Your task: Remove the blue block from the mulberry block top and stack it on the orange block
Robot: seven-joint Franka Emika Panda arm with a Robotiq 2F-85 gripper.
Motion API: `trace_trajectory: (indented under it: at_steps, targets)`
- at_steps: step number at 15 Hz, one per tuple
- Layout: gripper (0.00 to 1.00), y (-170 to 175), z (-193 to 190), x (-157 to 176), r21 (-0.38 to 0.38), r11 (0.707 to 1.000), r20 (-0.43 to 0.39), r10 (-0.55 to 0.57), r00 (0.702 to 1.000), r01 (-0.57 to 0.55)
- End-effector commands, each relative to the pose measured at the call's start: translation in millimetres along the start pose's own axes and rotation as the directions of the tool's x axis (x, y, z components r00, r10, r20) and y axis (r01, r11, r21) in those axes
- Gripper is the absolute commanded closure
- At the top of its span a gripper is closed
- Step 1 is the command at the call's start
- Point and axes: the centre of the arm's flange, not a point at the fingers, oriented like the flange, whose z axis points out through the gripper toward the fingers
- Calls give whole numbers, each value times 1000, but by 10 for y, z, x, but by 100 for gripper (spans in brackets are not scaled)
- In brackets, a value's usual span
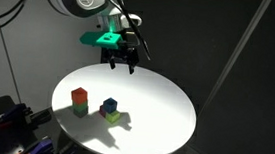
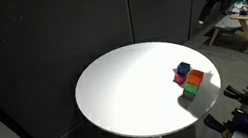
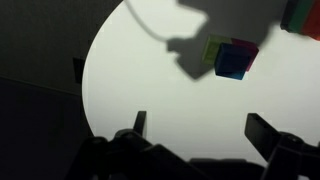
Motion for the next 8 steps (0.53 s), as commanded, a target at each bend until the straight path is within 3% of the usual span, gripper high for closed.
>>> trace_trajectory:
  at_steps: [1,8]
  targets:
    - [0,19,57,243,47,999,21,-9,1000,8]
    - [0,-64,285,581,151,988,69,-45,997,34]
